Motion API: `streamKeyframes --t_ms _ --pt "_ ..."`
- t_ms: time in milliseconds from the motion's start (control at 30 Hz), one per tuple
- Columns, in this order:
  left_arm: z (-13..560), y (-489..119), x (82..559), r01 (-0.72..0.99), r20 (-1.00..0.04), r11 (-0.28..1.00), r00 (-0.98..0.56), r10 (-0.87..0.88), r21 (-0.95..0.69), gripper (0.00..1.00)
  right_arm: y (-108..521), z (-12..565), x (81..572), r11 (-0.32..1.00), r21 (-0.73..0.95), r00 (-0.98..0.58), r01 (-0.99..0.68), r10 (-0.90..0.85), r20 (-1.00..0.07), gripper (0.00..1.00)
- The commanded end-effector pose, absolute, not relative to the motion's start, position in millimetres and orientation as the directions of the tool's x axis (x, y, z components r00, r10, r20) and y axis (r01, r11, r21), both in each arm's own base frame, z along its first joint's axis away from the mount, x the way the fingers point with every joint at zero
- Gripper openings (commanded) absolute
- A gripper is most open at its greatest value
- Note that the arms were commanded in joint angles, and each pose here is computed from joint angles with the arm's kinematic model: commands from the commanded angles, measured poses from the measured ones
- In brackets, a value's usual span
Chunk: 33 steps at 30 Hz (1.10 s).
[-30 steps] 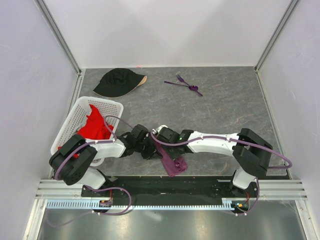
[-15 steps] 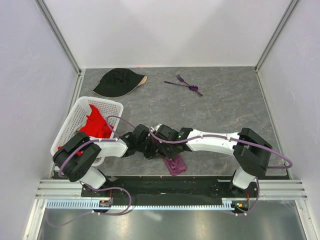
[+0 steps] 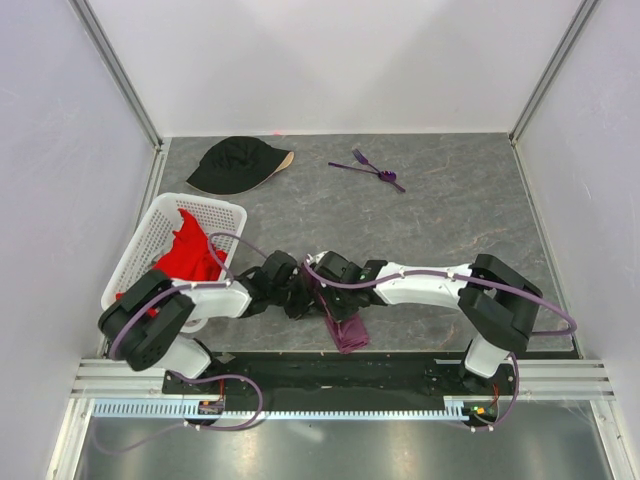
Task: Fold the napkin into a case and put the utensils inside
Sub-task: Smooth out the smaller rectangle-folded napkin at the center of the board.
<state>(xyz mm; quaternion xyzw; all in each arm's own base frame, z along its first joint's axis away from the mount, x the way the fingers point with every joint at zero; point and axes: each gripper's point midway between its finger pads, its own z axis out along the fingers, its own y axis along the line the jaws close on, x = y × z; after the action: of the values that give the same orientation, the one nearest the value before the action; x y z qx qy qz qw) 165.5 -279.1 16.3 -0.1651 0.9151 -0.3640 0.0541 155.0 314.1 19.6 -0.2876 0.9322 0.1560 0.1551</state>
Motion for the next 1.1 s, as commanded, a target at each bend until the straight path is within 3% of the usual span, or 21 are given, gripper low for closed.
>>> streamKeyframes --t_ms 0,367,633,933,1067 --pt "30 -263 173 -0.281 -0.019 0.672 -0.915 -0.402 -0.685 0.09 312 7 155 0.791 0.233 -0.801 -0.565 -0.458 -0.386 0.01" --pt "67 -272 213 -0.224 -0.062 0.633 -0.916 -0.396 -0.741 0.12 311 13 154 0.780 0.260 -0.795 -0.570 -0.443 -0.415 0.03" --pt "28 -269 217 -0.251 -0.047 0.697 -0.924 -0.378 -0.672 0.09 311 21 155 0.777 0.275 -0.796 -0.566 -0.429 -0.428 0.03" --pt "10 -252 226 -0.207 -0.096 0.773 -0.940 -0.326 -0.599 0.07 308 60 170 0.774 0.335 -0.805 -0.537 -0.352 -0.477 0.29" --pt "16 -253 230 -0.187 -0.117 0.775 -0.941 -0.318 -0.603 0.07 310 72 183 0.768 0.379 -0.815 -0.516 -0.305 -0.493 0.35"
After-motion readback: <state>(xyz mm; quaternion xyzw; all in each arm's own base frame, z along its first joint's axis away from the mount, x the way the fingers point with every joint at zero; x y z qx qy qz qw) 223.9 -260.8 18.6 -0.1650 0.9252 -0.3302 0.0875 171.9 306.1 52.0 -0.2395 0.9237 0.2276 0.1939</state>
